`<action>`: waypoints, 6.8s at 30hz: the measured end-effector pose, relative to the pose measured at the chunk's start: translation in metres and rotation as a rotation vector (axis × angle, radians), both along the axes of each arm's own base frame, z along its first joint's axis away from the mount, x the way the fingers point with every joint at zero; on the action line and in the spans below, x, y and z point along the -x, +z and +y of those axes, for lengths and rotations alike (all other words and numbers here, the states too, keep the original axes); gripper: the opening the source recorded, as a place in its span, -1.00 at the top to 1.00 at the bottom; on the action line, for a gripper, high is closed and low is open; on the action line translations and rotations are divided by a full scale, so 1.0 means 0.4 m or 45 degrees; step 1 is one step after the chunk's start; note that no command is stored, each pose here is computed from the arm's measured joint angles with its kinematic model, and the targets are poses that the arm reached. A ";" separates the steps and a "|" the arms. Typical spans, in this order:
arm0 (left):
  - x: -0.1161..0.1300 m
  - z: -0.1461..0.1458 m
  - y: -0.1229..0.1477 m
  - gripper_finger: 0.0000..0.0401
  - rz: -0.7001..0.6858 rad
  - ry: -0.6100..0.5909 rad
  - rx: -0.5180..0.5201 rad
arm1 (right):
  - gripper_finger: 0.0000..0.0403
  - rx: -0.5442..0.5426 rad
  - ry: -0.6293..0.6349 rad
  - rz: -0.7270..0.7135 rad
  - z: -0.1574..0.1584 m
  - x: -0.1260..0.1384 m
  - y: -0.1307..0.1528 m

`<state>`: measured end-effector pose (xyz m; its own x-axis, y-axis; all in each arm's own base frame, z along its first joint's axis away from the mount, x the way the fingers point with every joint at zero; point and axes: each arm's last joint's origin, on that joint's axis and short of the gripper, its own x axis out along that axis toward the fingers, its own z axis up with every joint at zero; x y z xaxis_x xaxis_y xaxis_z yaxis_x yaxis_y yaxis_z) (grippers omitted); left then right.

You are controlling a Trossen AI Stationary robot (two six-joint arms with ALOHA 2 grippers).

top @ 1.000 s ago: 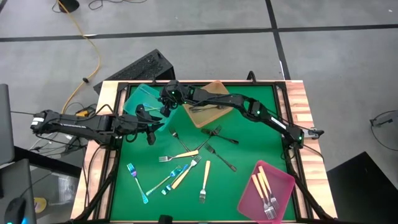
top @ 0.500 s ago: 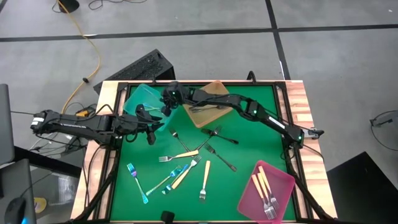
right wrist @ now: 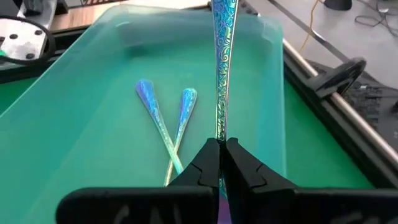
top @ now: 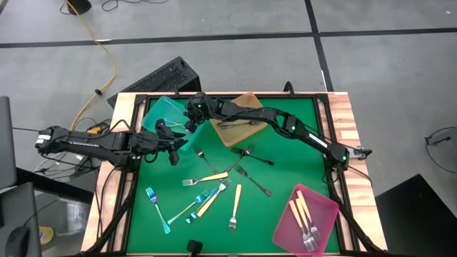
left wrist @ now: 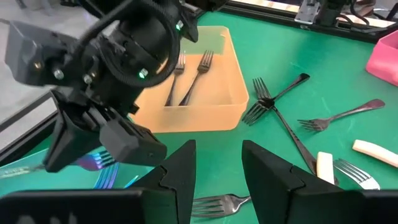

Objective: Sort silverware by color (type)
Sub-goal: Put the blue fork into the blue bin, then put the black fork into the yellow bin

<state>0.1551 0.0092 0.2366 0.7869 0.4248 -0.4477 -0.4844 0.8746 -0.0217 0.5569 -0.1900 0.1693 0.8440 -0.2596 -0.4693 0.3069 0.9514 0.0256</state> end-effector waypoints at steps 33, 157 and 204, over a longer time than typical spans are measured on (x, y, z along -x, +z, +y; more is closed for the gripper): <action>-0.001 0.000 0.001 0.43 -0.016 0.011 0.022 | 0.68 -0.031 -0.053 0.010 -0.001 0.002 -0.002; -0.335 0.068 -0.199 1.00 0.531 -0.889 -0.018 | 0.67 0.085 0.335 0.605 0.337 0.679 0.756; -0.302 -0.038 -0.020 1.00 -0.250 -0.036 -0.733 | 0.67 0.274 0.080 -0.500 0.471 0.612 0.169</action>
<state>0.2758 -0.0058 0.2285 0.8460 0.5332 0.0025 -0.4958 0.7848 0.3719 0.3120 -0.0014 0.2371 0.9645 -0.2590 -0.0512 0.2551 0.9642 -0.0720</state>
